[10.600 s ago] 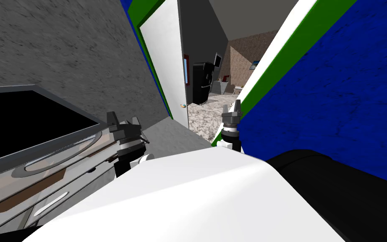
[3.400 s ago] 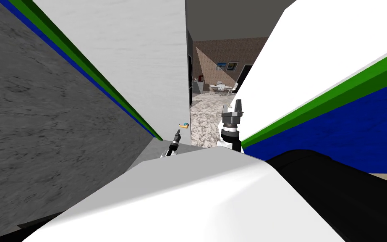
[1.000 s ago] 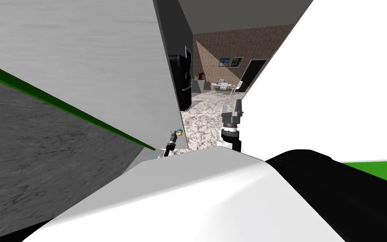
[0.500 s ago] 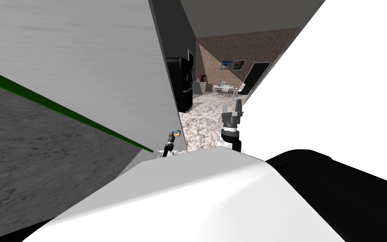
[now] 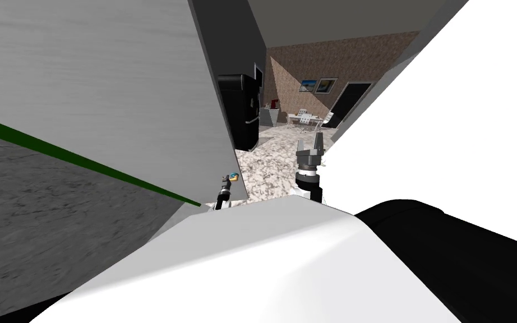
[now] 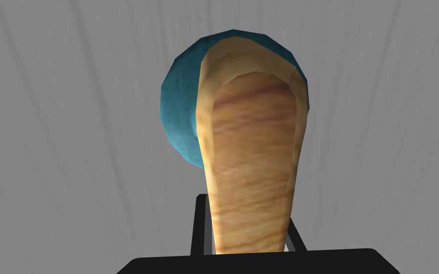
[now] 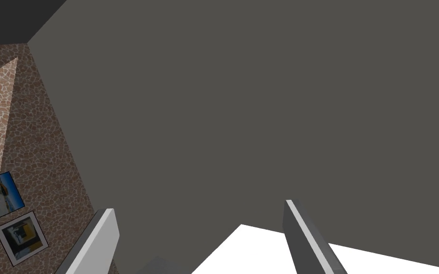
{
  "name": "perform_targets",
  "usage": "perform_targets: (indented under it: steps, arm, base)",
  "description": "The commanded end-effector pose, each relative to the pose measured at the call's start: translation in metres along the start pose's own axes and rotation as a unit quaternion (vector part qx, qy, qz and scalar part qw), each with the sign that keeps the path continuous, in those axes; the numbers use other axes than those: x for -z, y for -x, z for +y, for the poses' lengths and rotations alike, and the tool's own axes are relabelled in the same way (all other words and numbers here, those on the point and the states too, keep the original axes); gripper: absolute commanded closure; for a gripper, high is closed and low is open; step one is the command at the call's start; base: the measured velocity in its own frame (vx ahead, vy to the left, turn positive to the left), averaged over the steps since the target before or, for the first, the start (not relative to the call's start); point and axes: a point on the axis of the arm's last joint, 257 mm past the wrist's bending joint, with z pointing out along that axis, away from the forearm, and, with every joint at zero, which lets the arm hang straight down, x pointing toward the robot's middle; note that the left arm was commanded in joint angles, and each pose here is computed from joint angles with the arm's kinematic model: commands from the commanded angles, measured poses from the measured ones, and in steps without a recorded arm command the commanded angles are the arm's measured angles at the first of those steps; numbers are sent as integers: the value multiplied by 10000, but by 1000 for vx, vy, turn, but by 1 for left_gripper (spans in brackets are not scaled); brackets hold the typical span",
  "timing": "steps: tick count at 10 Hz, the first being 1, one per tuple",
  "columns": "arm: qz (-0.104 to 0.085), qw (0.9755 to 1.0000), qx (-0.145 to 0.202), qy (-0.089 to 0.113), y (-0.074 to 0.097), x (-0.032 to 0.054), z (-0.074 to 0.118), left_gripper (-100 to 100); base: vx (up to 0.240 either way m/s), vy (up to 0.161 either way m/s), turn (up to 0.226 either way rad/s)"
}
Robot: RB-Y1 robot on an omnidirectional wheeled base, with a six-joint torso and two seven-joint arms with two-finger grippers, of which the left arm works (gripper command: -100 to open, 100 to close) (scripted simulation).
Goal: Push the door open
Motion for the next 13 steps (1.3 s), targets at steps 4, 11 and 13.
perform_targets:
  steps: [4, 11, 13]
  arm:
    - [-309, 9995, 103, -31, 147, -38, -20, 100]
    - [-719, 9974, 11, -3, 608, 25, 1, 100]
    - [-854, 9963, -3, -5, 740, 43, -2, 100]
  base:
    - [173, -115, 64]
    - [155, -59, 42]
    - [207, -54, 57]
